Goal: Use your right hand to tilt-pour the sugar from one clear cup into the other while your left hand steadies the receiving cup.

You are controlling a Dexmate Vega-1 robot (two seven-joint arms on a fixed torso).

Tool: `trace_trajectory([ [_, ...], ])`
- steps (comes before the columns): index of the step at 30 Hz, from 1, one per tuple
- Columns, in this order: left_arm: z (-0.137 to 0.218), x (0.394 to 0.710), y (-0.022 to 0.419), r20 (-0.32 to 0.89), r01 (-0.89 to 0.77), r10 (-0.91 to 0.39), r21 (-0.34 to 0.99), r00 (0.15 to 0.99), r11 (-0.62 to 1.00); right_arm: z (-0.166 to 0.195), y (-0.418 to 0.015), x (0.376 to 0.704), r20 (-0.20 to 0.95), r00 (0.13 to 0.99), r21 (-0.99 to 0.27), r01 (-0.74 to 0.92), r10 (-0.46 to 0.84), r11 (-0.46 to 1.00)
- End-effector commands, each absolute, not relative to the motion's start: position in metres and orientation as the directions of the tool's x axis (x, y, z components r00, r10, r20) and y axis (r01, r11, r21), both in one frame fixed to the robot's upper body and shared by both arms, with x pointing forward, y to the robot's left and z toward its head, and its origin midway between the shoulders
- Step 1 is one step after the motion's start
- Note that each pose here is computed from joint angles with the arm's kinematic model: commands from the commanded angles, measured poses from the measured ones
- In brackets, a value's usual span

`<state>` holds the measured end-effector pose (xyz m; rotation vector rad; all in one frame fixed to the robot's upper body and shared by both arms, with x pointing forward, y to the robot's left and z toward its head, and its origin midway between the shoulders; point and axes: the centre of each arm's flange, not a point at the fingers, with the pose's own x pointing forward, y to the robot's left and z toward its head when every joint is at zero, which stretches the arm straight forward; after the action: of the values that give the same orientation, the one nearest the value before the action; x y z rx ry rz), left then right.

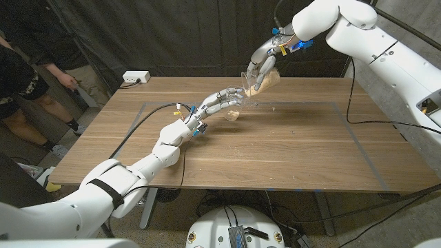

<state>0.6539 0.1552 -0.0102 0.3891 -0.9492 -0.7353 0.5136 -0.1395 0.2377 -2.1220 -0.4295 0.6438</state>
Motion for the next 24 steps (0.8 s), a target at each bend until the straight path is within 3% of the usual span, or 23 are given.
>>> trace_trajectory([
  [1, -0.0120, 0.6557, 0.1527, 0.593, 0.403, -0.716, 0.592, 0.368, 0.698, 0.2401, -0.1399, 0.5136, -0.308, 0.817, -0.790, 0.065, 0.487, -0.609],
  [24, -0.0133, 0.6600, 0.1432, 0.590, 0.425, -0.716, 0.577, 0.373, 0.697, 0.2391, -0.1368, 0.5155, -0.341, 0.817, -0.771, 0.040, 0.465, -0.636],
])
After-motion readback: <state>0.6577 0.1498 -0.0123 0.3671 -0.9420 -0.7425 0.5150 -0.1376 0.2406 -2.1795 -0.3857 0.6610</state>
